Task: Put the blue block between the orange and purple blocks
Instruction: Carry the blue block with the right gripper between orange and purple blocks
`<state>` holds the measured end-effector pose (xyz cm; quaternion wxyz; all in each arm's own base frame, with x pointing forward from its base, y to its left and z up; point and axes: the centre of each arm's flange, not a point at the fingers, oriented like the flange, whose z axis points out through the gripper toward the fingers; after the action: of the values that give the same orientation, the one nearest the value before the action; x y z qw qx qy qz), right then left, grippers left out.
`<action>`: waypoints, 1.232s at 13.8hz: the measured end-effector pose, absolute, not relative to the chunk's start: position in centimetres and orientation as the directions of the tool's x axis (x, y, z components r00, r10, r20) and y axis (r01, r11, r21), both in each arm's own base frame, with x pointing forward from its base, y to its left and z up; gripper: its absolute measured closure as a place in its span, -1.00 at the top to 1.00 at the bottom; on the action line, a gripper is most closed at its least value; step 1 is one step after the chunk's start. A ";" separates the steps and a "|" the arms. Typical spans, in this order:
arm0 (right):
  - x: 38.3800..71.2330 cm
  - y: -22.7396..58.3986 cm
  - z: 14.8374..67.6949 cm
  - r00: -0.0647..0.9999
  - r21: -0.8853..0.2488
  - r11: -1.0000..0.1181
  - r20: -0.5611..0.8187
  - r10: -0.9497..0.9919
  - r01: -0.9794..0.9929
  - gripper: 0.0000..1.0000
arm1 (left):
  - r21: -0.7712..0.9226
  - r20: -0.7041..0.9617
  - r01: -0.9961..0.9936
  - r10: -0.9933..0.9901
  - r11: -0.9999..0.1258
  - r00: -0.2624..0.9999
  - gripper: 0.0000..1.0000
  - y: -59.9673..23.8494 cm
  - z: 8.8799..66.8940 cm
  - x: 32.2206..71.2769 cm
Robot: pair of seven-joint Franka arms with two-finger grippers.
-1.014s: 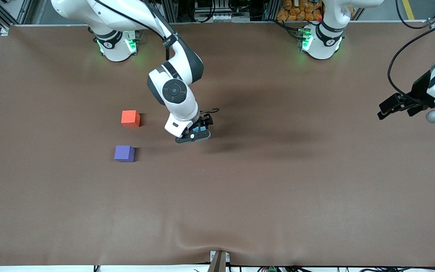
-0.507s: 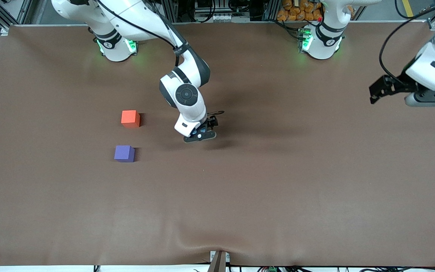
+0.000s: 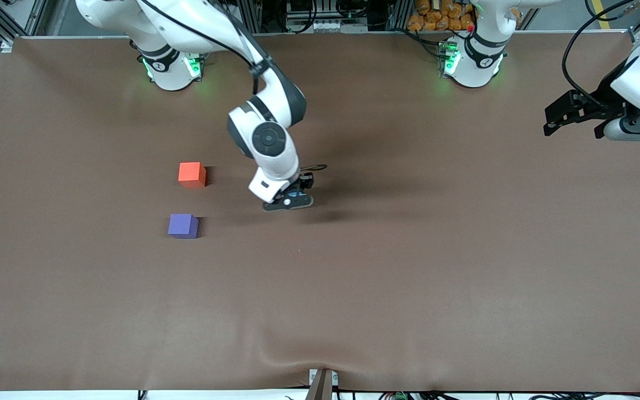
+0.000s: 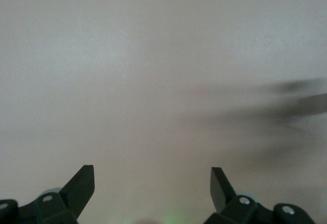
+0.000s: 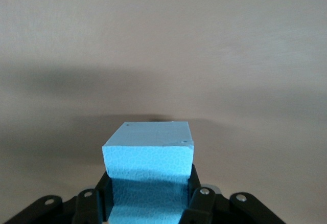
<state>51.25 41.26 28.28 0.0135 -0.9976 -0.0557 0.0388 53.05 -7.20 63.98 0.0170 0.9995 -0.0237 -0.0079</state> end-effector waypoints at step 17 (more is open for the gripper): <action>51.1 12.6 27.8 0.991 -0.008 -0.995 -0.086 -0.100 -0.101 0.06 | -0.016 -0.037 -0.089 -0.088 -0.996 0.995 1.00 -7.5 62.6 54.0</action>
<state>51.07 12.58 27.79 0.0063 -0.9978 0.0504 0.0425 54.05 -7.51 62.58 -0.0087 0.9988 -0.0442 -0.0183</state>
